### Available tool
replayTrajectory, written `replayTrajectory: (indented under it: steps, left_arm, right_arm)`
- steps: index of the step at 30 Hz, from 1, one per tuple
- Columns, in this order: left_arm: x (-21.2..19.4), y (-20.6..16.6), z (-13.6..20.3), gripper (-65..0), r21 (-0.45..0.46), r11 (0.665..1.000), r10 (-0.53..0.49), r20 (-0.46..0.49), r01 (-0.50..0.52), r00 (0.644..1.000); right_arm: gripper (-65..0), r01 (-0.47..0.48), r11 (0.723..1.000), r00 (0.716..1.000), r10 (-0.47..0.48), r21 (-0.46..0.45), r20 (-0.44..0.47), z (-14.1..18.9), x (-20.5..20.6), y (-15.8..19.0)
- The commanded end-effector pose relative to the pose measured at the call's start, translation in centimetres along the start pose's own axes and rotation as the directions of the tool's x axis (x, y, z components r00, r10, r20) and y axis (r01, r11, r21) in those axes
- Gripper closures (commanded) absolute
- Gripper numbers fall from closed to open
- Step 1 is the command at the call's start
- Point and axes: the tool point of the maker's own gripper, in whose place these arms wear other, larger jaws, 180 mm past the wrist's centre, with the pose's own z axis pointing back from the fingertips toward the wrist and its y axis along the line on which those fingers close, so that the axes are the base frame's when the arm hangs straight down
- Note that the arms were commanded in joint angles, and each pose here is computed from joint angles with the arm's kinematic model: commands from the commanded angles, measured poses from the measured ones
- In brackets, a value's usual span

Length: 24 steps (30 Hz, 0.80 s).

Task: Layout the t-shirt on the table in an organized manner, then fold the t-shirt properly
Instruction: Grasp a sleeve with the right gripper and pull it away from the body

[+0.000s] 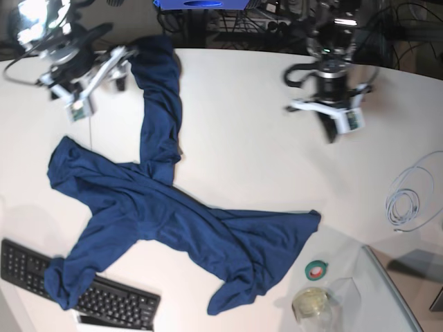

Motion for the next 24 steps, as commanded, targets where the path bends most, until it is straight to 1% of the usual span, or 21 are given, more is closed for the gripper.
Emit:
replayTrajectory:
  steps: [1, 3, 4, 5, 8, 11, 13, 16, 19, 21, 24]
  left_arm:
    - [1.6, -2.3, -0.2, 0.0, -0.053, 0.999, 0.001, 0.058, 0.002, 0.998]
    - [1.4, -7.2, -0.1, 0.0, -0.166, 0.986, 0.009, 0.051, 0.0, 0.999]
    - [0.9, -9.9, 0.0, 0.0, -0.226, 0.974, 0.005, 0.041, 0.004, 0.999]
    - [0.8, -12.2, 0.0, 0.0, -0.274, 0.962, 0.004, 0.038, 0.007, 0.999]
    - [-1.4, -18.4, 0.0, 0.0, -0.388, 0.921, -0.035, -0.008, 0.029, 0.999]
    - [-3.9, -22.7, 0.3, 0.0, -0.45, 0.892, -0.08, -0.061, 0.044, 0.995]
    - [-4.9, -23.6, 0.2, 0.0, -0.463, 0.884, -0.107, -0.079, 0.059, 0.991]
    - [-6.0, -23.2, -0.4, 0.0, -0.459, 0.884, -0.143, -0.092, 0.086, 0.985]
    - [-7.2, -22.7, -0.9, 0.0, -0.458, 0.873, -0.227, -0.076, 0.168, 0.971]
    - [-7.7, -22.5, -0.7, 0.0, -0.46, 0.861, -0.273, -0.056, 0.218, 0.96]
    - [-8.4, -22.1, -0.1, 0.0, -0.464, 0.845, -0.319, -0.036, 0.266, 0.947]
  right_arm:
    - [-43.7, 0.009, 0.999, 0.997, -0.006, -0.04, 0.075, 0.2, 2.4, -1.8]
    - [-44.0, 0.034, 0.992, 0.99, -0.017, -0.119, 0.14, -0.4, 5.4, -5.2]
    - [-44.6, 0.045, 0.988, 0.985, -0.02, -0.147, 0.169, -1.0, 7.1, -6.7]
    - [-44.6, 0.047, 0.984, 0.984, -0.016, -0.169, 0.179, -1.5, 8.2, -8.2]
    - [-44.3, 0.001, 0.981, 0.986, 0.031, -0.192, 0.167, -4.4, 11.3, -11.7]
    - [-44.1, -0.005, 0.978, 0.993, 0.03, -0.206, 0.117, -7.3, 12.8, -14.4]
    - [-44.1, -0.044, 0.98, 0.994, 0.062, -0.195, 0.088, -8.5, 13.8, -14.9]
    - [-44.3, -0.139, 0.979, 0.989, 0.145, -0.147, 0.035, -10.3, 14.1, -13.6]
    - [-44.3, -0.23, 0.967, 0.972, 0.233, -0.105, 0.02, -12.1, 14.4, -11.8]
    - [-44.4, -0.281, 0.955, 0.959, 0.282, -0.092, -0.006, -12.9, 13.6, -10.9]
    - [-44.1, -0.314, 0.944, 0.949, 0.313, -0.101, -0.022, -14.1, 13.2, -10.3]
